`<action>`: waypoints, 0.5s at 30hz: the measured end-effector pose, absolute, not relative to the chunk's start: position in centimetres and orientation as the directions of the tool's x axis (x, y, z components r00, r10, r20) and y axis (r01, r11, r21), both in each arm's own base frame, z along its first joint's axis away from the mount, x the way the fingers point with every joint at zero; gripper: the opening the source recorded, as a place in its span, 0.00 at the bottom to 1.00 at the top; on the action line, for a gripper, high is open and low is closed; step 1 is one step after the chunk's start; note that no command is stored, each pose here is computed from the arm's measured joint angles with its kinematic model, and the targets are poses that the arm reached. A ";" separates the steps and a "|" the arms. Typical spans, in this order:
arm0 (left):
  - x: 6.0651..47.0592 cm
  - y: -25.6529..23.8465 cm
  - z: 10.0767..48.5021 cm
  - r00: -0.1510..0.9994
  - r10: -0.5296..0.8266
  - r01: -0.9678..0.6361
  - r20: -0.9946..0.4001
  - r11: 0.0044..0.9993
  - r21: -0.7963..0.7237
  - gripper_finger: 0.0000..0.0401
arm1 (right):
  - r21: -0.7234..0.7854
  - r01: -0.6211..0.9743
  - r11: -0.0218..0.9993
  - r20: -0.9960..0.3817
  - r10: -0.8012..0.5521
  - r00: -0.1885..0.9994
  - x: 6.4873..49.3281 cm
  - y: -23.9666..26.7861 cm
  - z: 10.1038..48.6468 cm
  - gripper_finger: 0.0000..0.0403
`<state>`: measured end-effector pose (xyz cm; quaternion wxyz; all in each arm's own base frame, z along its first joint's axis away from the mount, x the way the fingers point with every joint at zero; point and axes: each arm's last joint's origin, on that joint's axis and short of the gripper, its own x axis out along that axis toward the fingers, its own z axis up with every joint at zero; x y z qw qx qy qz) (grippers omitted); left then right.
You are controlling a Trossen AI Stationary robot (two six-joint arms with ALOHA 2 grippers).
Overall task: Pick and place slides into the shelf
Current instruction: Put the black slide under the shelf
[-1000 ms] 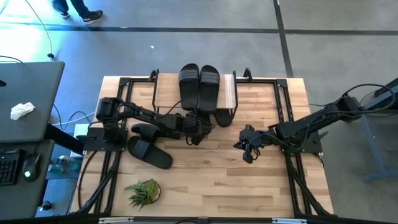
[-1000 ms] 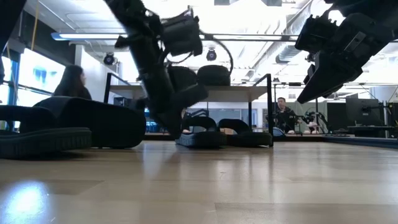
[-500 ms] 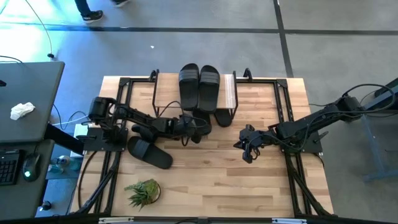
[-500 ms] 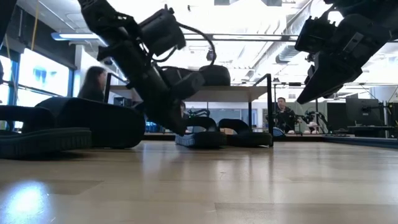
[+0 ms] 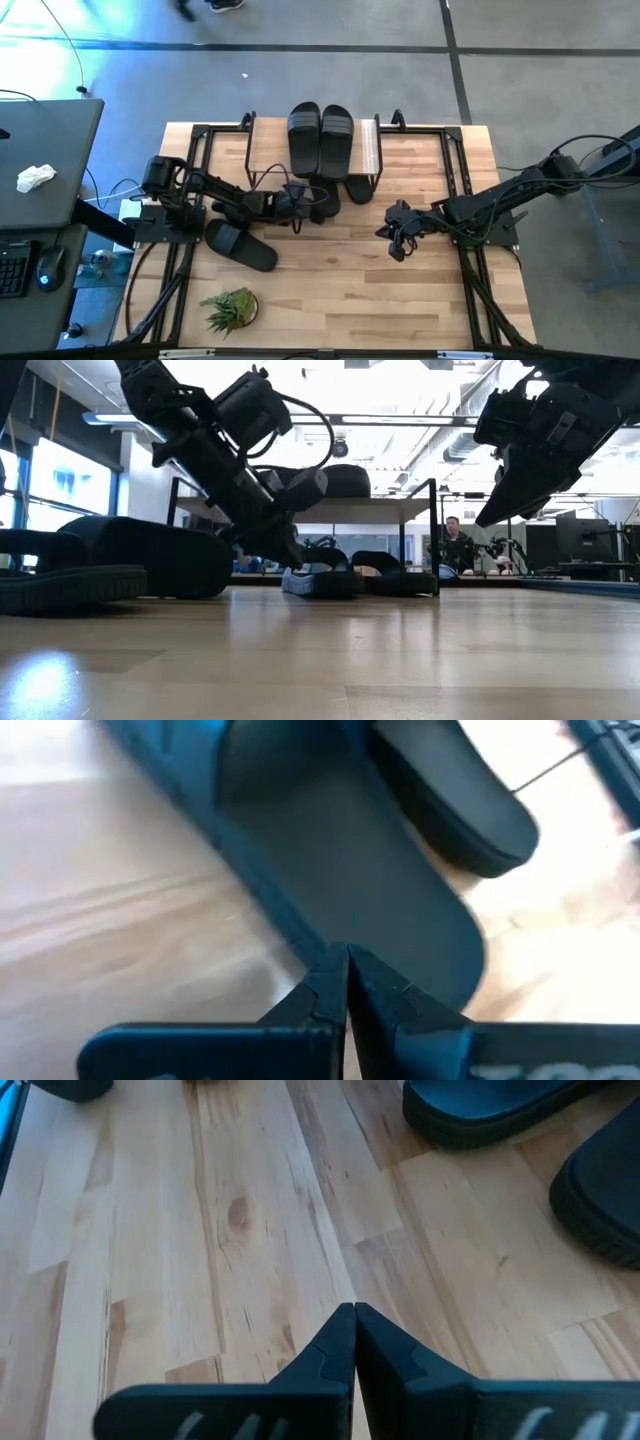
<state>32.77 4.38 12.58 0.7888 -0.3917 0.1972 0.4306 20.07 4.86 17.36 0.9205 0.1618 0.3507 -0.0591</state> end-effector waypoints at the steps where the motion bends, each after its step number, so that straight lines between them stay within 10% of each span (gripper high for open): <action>1: 32.7 4.4 12.5 0.541 0.529 -0.841 -0.654 0.309 -0.445 0.00 | 0.256 0.222 0.941 -0.665 0.004 0.747 20.1 4.9 17.4 0.00; 15: 32.0 4.7 12.1 0.431 0.646 -0.889 -0.630 0.187 -0.417 0.00 | 0.257 0.257 0.932 -0.659 -0.026 0.751 20.1 4.8 17.4 0.00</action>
